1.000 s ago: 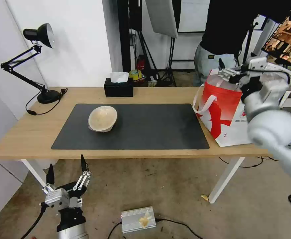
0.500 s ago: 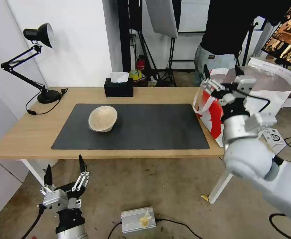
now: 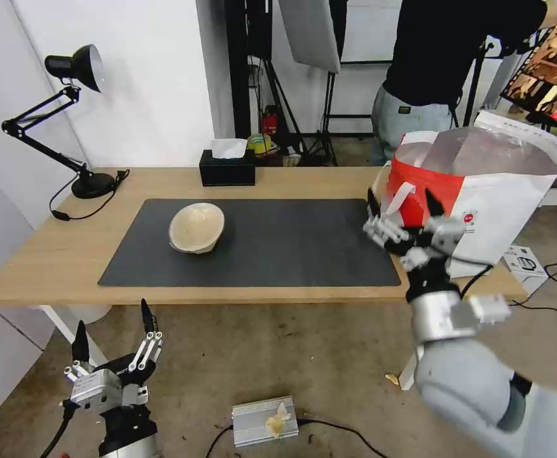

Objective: Pick up the trash from the table and place it into the takeout bag.

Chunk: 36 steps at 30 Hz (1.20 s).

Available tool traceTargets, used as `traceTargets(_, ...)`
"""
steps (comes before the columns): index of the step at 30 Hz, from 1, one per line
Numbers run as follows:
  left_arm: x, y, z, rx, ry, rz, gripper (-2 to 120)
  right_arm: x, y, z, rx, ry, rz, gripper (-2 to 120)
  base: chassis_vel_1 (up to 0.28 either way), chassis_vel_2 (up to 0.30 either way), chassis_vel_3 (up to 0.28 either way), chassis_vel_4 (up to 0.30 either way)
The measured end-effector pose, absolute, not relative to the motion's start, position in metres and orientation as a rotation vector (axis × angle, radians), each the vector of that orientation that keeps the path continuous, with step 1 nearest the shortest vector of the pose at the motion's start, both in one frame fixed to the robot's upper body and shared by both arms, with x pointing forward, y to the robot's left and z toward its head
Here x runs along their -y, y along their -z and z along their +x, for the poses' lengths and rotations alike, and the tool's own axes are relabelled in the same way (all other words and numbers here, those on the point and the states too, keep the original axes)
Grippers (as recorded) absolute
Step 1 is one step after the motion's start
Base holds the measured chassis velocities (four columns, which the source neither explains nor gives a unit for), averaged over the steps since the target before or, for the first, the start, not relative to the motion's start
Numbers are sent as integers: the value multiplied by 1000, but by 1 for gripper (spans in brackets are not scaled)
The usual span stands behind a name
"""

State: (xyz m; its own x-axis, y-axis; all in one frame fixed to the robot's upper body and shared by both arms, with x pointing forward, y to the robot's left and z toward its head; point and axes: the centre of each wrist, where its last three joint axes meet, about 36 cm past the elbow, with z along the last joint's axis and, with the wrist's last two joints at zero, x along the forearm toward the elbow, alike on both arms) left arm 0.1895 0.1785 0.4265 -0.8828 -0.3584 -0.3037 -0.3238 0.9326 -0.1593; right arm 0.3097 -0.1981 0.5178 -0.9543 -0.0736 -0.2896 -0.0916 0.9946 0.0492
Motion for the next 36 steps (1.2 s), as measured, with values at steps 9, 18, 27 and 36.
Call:
traceTargets(9,-180,-427,189,-2756,146,-516,100,195,-486,257,-2980,20,-94,100,0,0,0,0)
traceTargets(18,-183,-435,193,-2783,174,-543,100,193,-470,233,-3064,56,-105,100,0,0,0,0)
traceTargets(27,-194,-444,201,-2798,193,-503,100,191,-465,225,-3088,66,-124,100,0,0,0,0)
traceTargets(36,-213,-461,219,-2870,306,-490,100,191,-460,224,-3088,71,-152,100,0,0,0,0)
